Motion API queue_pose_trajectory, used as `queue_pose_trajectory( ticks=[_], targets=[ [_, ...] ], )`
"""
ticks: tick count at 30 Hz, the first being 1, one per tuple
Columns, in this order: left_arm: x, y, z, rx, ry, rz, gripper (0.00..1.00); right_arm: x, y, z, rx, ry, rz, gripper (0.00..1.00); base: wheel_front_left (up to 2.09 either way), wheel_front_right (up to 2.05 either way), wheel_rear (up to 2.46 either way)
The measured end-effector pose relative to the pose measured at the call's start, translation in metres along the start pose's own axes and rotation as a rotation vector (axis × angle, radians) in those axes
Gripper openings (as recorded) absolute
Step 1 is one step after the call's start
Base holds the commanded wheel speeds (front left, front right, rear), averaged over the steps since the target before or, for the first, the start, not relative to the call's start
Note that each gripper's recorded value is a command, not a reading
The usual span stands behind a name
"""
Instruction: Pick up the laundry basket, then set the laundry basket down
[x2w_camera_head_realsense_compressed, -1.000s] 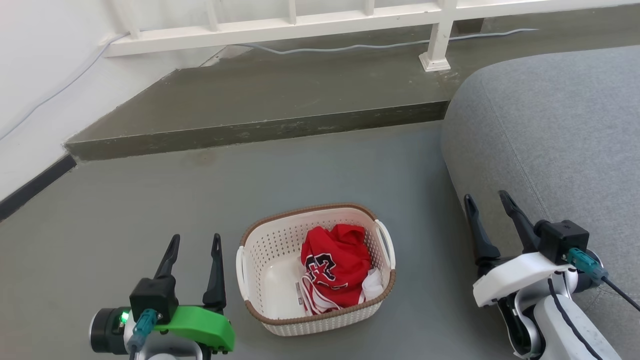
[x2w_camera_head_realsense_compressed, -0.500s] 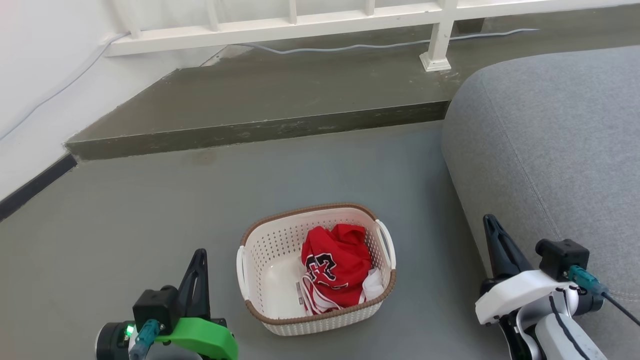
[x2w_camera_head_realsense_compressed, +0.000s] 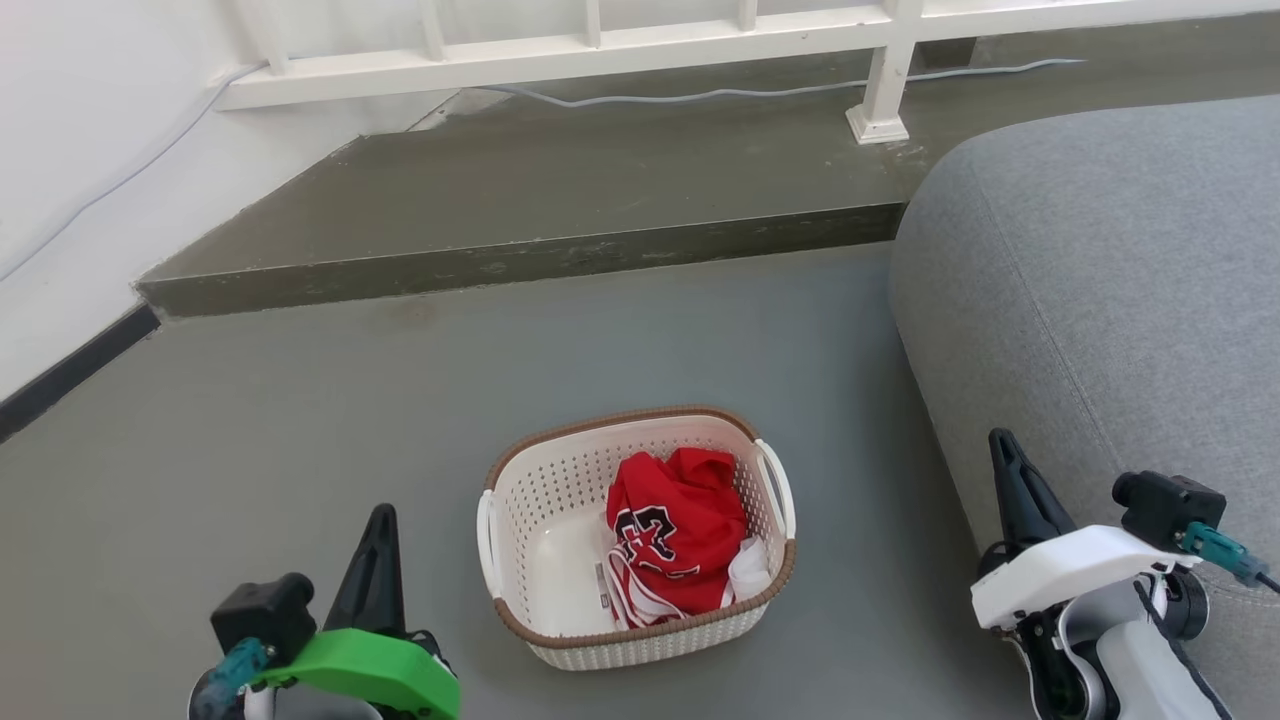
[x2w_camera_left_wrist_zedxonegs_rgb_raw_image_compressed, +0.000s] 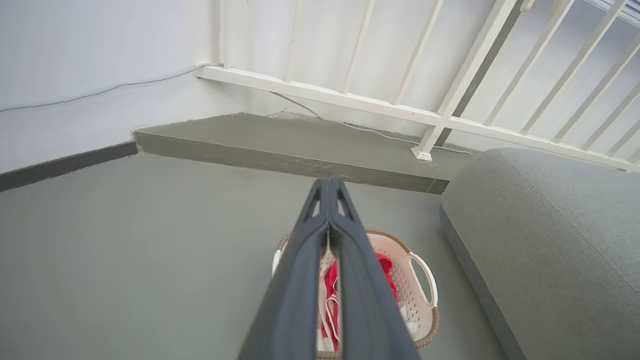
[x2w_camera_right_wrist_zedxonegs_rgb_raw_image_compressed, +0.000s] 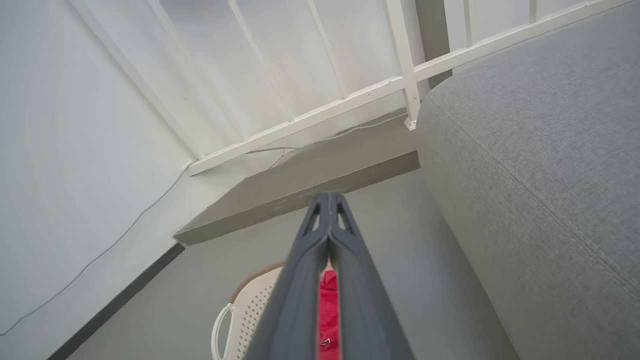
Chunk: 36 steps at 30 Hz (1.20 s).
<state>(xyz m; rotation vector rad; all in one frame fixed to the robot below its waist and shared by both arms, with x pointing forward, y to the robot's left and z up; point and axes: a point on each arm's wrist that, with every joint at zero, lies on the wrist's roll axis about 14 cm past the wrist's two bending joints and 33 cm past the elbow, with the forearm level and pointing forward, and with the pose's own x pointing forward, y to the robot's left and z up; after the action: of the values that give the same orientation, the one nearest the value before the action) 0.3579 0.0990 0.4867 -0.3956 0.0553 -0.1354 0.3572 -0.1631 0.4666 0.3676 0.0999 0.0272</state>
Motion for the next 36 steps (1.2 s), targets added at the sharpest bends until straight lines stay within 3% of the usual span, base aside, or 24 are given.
queue_pose_trajectory(
  ticks=[36],
  targets=[
    [-0.002,0.042,-0.005,-0.467,0.067,0.132,0.00,0.005,-0.022,0.001,0.469,0.035,-0.091,0.00,0.00,0.00,0.00]
  ],
)
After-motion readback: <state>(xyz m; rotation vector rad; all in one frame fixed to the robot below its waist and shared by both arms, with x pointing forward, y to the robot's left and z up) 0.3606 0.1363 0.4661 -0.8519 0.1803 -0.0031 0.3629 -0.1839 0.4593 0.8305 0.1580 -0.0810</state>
